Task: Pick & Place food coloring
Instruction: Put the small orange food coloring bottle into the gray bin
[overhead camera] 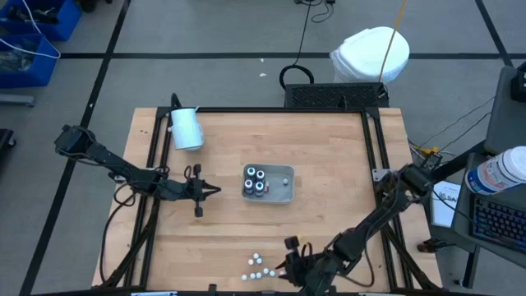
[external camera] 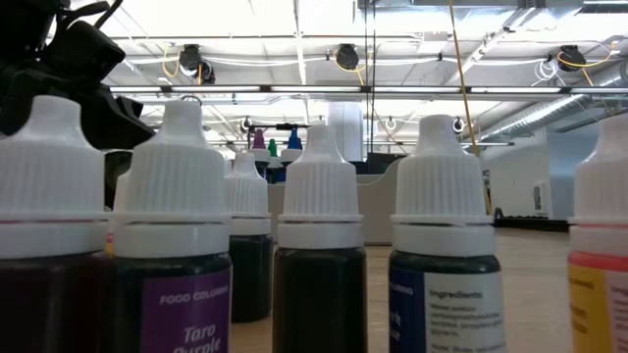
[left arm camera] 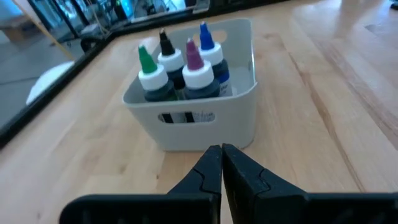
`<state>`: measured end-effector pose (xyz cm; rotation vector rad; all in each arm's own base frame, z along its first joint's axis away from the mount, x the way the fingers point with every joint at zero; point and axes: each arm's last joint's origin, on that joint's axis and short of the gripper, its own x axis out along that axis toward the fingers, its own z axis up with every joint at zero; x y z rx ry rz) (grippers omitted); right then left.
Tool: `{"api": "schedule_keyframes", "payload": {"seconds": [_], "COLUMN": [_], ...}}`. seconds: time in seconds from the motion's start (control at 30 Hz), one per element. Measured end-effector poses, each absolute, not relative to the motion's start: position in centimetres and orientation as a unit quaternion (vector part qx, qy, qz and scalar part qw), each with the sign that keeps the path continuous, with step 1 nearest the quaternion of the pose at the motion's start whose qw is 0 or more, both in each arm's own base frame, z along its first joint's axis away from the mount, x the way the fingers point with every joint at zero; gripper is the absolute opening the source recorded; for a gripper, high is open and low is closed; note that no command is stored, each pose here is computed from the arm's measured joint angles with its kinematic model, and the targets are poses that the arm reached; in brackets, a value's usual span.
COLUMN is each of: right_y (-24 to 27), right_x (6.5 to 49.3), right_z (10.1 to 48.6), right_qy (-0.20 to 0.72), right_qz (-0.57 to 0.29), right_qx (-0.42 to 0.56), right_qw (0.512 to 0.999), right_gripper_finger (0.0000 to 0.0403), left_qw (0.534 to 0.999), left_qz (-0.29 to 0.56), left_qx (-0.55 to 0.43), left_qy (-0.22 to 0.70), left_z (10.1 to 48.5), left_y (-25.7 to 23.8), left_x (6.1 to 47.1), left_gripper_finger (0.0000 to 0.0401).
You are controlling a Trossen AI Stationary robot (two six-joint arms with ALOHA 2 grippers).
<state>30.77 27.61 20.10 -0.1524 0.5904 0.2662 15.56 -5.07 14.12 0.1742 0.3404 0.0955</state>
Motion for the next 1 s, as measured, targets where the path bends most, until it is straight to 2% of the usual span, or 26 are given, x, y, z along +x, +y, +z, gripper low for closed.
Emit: {"api": "schedule_keyframes", "payload": {"seconds": [0.17,0.33,0.57,1.0], "right_y": [28.5,29.2,29.2,29.1], "right_x": [30.0,29.5,29.9,30.1], "right_z": [18.8,18.7,16.8,15.9], "right_qy": [0.304,0.296,0.31,0.327], "right_qz": [0.141,0.14,0.096,0.093], "right_qx": [-0.092,-0.086,-0.067,-0.045], "right_qw": [0.938,0.941,0.943,0.939], "right_gripper_finger": [0.0181,0.0217,0.0218,0.0211], "left_qw": [0.98,0.979,0.979,0.978], "left_qz": [0.046,0.044,0.044,0.043], "left_qx": [0.094,0.108,0.107,0.117], "left_qy": [0.169,0.169,0.168,0.168], "left_z": [14.1,14.1,14.2,14.2], "left_y": [-5.1,-5.1,-5.1,-5.1], "left_x": [15.6,15.6,15.6,15.6], "left_gripper_finger": [0.0021,0.0021,0.0021,0.0021]}}
